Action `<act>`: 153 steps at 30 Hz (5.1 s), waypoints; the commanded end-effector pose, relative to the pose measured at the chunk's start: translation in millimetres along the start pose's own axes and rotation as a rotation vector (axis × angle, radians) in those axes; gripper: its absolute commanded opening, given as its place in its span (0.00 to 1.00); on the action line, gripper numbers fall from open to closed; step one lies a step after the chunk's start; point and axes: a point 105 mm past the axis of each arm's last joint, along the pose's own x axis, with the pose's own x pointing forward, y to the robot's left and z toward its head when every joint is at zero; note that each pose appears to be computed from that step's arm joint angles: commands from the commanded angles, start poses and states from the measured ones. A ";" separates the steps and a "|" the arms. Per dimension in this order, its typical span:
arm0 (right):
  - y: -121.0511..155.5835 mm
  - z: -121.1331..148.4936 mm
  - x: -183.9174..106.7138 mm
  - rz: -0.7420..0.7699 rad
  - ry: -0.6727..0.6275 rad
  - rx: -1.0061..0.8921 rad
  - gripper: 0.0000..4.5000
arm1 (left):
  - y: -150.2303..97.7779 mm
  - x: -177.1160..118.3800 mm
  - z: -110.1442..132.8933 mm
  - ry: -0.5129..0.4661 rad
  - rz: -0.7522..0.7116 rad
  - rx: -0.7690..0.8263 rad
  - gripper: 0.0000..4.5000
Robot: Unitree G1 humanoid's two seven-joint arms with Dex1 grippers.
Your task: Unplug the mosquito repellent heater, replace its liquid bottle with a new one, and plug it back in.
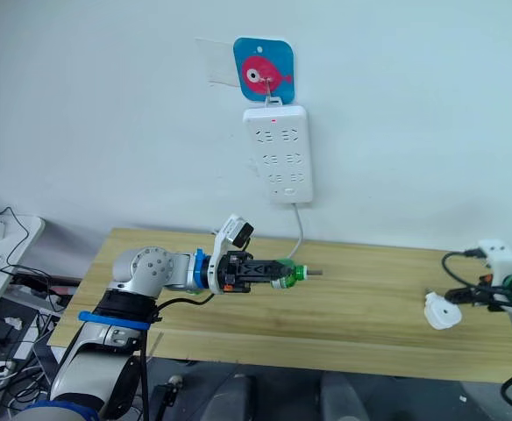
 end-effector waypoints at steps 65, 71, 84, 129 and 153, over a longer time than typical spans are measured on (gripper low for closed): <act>245.8 67.2 -31.5 0.780 -0.857 0.754 0.21 | -28.6 61.5 64.0 -0.311 -0.088 0.406 0.50; 245.1 66.8 -30.6 0.782 -0.856 0.755 0.19 | -28.1 60.2 61.5 -0.298 -0.098 0.394 0.73; 158.0 40.5 21.4 0.168 -0.919 0.303 0.19 | 11.1 33.6 35.3 0.049 0.111 0.770 1.00; 113.9 -8.3 53.2 -0.252 -1.033 -0.164 0.99 | 19.9 13.1 43.3 -0.093 0.306 1.181 1.00; 299.3 48.3 49.8 0.762 -0.796 -0.583 0.99 | 22.5 -164.5 -50.3 -0.684 1.377 0.896 1.00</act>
